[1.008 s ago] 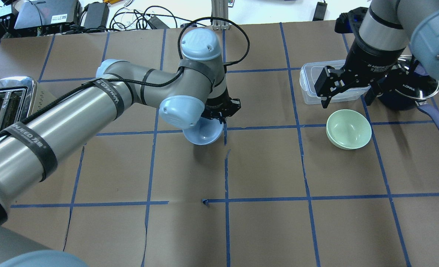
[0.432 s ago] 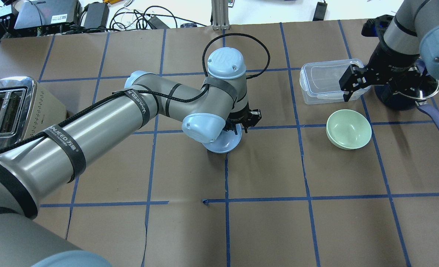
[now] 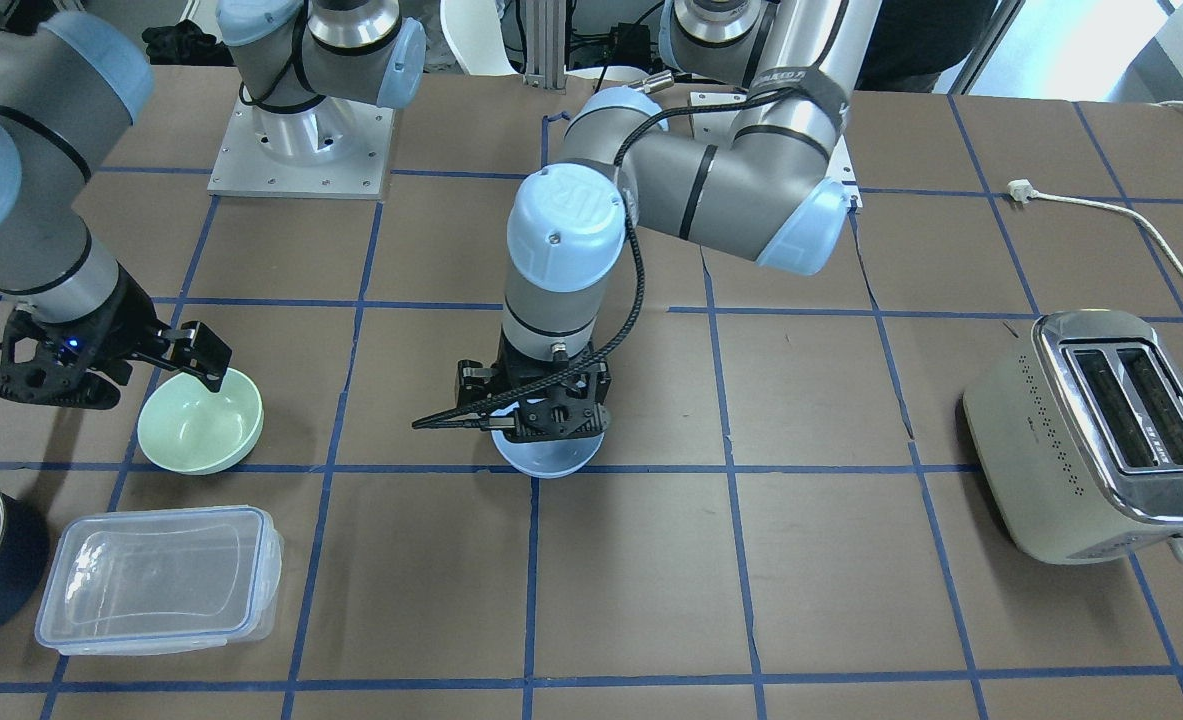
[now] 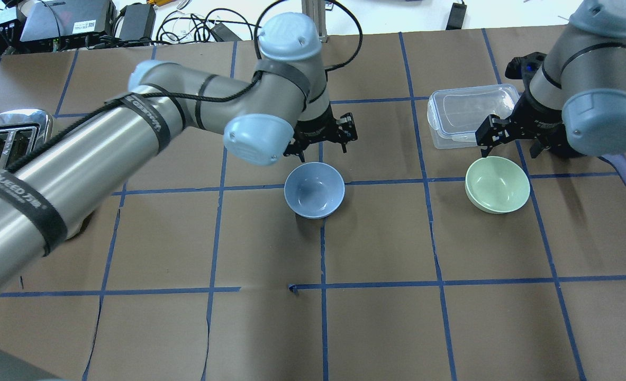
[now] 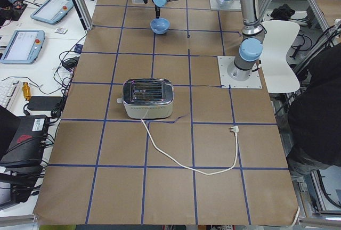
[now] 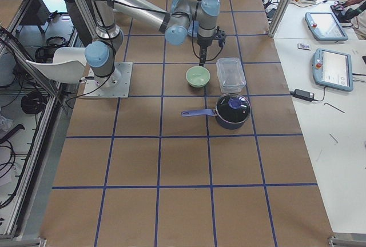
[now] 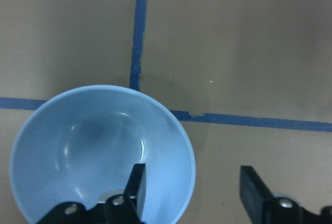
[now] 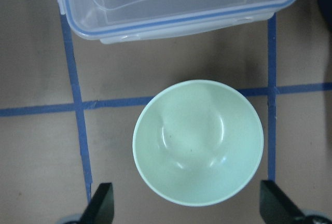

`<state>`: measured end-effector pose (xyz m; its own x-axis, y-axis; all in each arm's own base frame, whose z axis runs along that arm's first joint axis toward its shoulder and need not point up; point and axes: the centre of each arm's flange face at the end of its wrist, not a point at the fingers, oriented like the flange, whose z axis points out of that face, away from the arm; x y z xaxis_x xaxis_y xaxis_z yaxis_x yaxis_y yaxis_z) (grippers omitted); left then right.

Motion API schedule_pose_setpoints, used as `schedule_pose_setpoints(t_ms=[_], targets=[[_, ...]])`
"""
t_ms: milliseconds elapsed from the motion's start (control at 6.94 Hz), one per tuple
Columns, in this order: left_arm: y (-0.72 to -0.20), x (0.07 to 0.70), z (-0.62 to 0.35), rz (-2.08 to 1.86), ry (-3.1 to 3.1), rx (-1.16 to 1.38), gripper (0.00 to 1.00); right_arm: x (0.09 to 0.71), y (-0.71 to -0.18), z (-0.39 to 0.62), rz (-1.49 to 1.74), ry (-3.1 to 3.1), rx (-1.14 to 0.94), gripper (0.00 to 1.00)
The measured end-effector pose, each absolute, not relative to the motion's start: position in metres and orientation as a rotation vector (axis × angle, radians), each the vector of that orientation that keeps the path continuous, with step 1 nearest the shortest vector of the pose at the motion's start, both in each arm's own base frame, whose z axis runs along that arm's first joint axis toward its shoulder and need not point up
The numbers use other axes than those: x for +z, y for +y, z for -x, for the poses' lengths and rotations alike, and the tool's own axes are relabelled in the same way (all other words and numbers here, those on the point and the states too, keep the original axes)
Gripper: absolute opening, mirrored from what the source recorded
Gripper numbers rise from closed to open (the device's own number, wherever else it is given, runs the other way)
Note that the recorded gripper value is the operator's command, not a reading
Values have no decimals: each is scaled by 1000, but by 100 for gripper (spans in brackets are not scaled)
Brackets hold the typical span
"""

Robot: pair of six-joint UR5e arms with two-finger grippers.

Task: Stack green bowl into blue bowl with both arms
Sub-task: 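Release the blue bowl and raise the left gripper while the right gripper descends, then grasp the rim of the pale green bowl with the right gripper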

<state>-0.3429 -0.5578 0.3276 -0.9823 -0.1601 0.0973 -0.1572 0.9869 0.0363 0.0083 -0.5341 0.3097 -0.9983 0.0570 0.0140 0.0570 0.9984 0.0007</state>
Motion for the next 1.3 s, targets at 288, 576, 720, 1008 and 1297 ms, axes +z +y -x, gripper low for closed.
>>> schedule_pose_setpoints(t_ms=[288, 576, 720, 1008, 1297], targets=[[-570, 409, 274, -152, -3053, -122, 100, 272, -543, -12, -37, -3124, 47, 100], [-544, 477, 230, -74, -3089, -54, 100, 253, -546, -26, -177, -3124, 35, 100], [-526, 500, 222, -68, -3100, -10, 100, 242, -546, -30, -205, -3124, 31, 100], [-493, 495, 210, -76, -3113, -43, 100, 222, -542, -32, -211, -3126, 14, 100], [-469, 493, 202, -76, -3114, -38, 100, 216, -541, -32, -199, -3123, -3, 74]])
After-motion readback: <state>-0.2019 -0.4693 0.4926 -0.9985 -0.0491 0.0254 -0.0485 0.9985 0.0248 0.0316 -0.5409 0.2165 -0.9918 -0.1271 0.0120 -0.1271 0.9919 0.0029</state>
